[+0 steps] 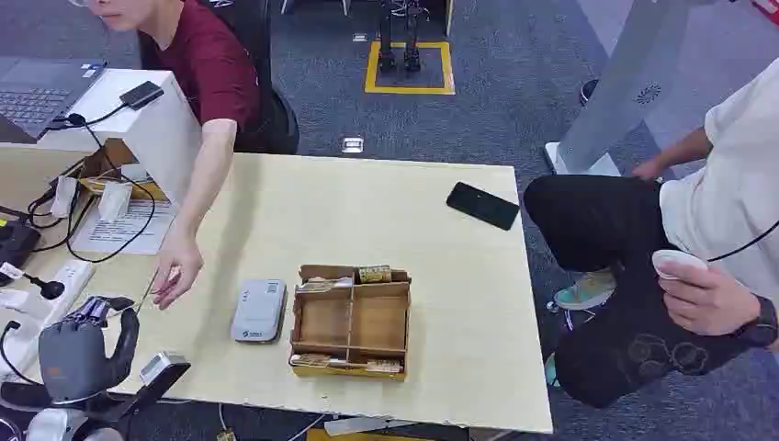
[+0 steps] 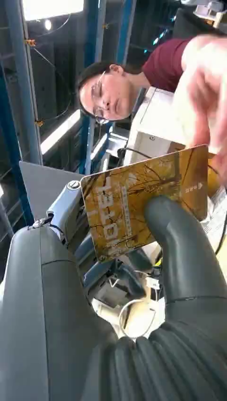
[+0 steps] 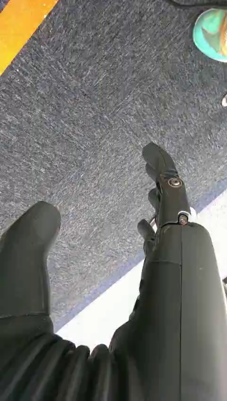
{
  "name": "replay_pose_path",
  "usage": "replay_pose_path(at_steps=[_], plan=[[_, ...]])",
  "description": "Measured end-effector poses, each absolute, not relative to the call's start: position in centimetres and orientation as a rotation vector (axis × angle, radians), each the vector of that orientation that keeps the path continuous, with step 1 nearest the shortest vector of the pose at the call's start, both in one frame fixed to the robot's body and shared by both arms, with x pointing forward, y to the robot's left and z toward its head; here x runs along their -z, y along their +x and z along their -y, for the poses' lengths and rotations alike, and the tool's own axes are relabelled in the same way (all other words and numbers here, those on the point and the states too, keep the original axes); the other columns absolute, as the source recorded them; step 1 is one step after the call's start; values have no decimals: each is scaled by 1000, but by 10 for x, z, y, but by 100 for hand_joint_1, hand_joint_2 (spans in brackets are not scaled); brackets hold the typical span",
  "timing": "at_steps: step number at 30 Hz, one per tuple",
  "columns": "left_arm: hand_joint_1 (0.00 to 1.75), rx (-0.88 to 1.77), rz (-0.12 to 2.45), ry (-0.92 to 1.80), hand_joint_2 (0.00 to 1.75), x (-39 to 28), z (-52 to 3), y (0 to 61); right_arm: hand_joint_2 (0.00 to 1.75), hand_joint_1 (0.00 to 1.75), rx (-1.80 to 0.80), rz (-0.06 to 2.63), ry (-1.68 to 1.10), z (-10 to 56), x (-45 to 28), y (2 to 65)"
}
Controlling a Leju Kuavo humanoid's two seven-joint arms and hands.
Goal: Pass the card to the sensor for recognition and then transmit it.
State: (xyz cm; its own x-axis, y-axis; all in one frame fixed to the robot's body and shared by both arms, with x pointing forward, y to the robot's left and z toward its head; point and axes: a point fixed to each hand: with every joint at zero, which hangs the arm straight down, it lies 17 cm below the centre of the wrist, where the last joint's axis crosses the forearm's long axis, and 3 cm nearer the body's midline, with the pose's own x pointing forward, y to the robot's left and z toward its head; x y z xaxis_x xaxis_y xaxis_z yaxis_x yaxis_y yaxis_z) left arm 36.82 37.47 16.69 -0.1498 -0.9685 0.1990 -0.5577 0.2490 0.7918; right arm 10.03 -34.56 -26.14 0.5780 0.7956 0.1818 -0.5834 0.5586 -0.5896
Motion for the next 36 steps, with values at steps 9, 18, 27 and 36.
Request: replay_pose_path(at_steps=[9, 18, 27, 36], plan=[[175, 656, 1832, 1345, 175, -167, -378, 367, 175, 0, -849, 466, -506, 345, 261, 101], [175, 410, 1827, 846, 175, -134, -365, 377, 175, 0, -846, 463, -514, 346, 261, 100], [175, 366, 1784, 558, 175, -121, -317, 381, 175, 0, -841, 456, -516, 343, 262, 97], [175, 372, 1584, 405, 175, -79, -268, 386, 175, 0, -832, 439, -520, 342, 262, 93]])
